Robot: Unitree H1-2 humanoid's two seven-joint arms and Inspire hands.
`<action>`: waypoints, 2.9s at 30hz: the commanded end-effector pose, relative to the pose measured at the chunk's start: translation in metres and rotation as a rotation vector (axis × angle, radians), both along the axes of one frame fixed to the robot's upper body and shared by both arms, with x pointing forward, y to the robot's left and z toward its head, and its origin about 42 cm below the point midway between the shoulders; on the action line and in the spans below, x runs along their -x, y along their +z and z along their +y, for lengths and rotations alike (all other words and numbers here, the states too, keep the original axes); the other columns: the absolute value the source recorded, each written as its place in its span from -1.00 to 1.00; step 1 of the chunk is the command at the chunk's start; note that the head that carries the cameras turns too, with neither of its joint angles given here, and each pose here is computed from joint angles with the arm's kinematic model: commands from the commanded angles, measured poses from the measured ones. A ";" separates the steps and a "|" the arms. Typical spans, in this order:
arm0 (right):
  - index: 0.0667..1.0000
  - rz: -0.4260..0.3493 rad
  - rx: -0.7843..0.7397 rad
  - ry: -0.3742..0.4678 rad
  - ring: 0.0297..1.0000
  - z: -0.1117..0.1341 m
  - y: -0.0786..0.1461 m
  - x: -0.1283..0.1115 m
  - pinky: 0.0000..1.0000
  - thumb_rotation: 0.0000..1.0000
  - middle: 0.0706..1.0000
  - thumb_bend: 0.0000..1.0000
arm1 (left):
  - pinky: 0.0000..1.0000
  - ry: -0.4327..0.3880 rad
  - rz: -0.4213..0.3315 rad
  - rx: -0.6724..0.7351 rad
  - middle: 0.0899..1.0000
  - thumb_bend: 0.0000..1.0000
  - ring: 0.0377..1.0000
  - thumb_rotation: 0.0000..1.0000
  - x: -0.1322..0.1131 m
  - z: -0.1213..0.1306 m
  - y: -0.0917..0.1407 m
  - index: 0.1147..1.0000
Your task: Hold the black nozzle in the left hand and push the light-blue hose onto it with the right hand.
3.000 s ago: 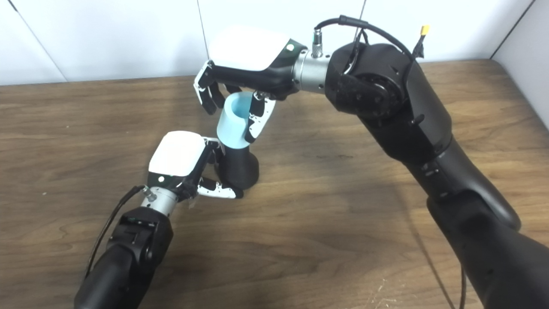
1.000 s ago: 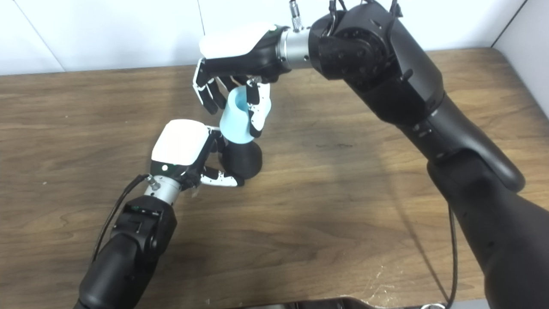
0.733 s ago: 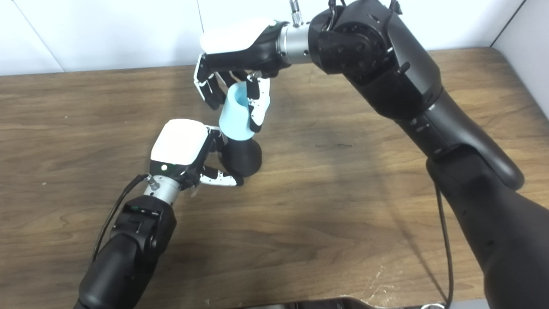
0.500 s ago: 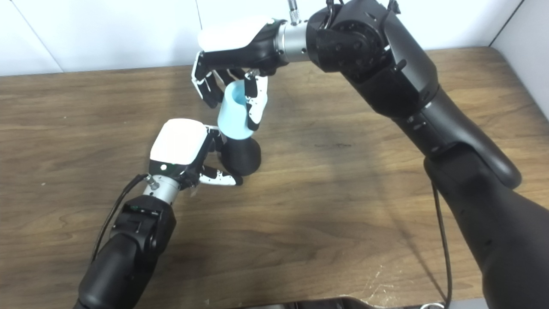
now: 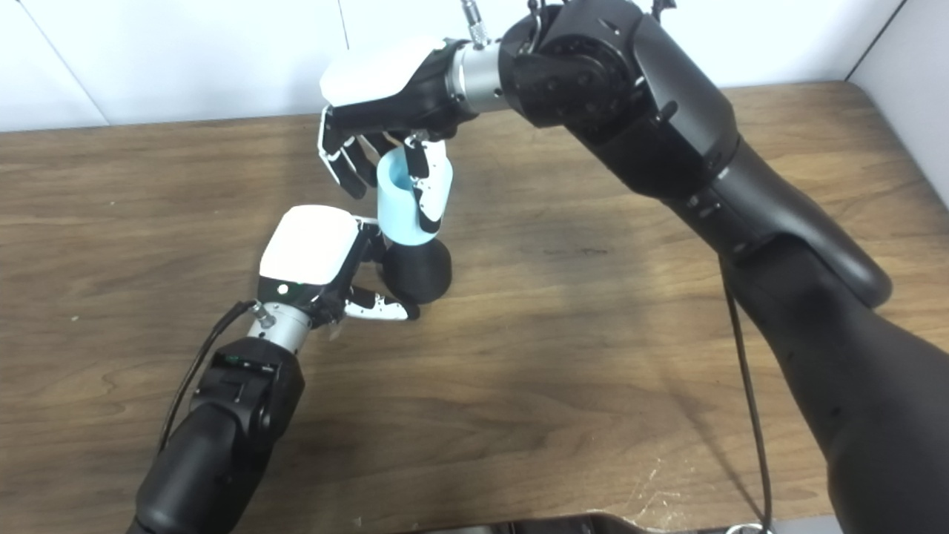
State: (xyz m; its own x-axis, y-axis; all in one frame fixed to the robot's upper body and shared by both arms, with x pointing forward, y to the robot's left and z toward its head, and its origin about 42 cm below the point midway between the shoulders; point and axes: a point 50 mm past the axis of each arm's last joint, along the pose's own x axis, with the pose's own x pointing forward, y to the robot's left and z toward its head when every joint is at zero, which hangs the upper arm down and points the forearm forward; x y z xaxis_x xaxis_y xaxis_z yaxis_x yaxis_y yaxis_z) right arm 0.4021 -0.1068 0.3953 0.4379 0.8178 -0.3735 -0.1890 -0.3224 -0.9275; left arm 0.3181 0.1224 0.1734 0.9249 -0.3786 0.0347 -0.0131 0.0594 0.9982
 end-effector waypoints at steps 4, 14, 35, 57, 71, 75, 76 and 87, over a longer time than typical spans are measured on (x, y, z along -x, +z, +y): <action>-0.05 0.040 0.116 -0.015 -0.24 0.010 -0.022 0.004 -0.43 -1.00 -0.03 -0.01 | -0.10 -0.052 -0.047 0.017 -0.05 0.04 0.06 -1.00 0.000 -0.013 0.011 -0.21; 0.06 0.024 0.075 -0.052 -0.24 -0.003 -0.017 -0.002 -0.40 -1.00 -0.07 -0.02 | -0.06 -0.047 -0.042 0.013 -0.06 0.04 0.08 -1.00 0.000 -0.014 0.010 -0.21; 0.37 -0.083 -0.136 -0.105 0.46 -0.019 0.069 0.002 0.33 -0.24 0.45 0.94 | -0.08 -0.042 -0.032 0.012 -0.06 0.05 0.07 -1.00 0.001 -0.013 0.010 -0.21; 0.44 -0.128 -0.155 -0.135 0.51 -0.046 0.072 0.009 0.27 0.36 0.51 0.76 | -0.07 -0.039 -0.028 0.005 -0.07 0.05 0.07 -1.00 0.002 -0.008 0.010 -0.20; 0.43 -0.136 -0.189 -0.161 0.51 -0.063 0.061 0.013 0.36 0.49 0.50 0.65 | -0.12 0.052 -0.133 0.022 -0.09 0.05 0.00 -0.92 -0.001 0.002 0.026 -0.13; 0.43 -0.134 -0.190 -0.172 0.51 -0.063 0.058 0.012 0.35 0.47 0.51 0.63 | -0.06 0.067 -0.169 0.048 0.10 0.80 0.09 -0.45 0.000 0.002 0.042 0.15; 0.43 -0.133 -0.192 -0.174 0.51 -0.063 0.058 0.011 0.35 0.47 0.51 0.63 | -0.02 0.072 -0.173 0.063 0.15 0.89 0.13 -0.40 -0.001 0.002 0.046 0.21; 0.40 -0.133 -0.192 -0.192 0.51 -0.065 0.055 0.003 0.35 0.41 0.50 0.69 | 0.97 0.137 -0.115 0.143 0.95 1.00 0.95 -0.05 -0.011 0.007 0.060 0.78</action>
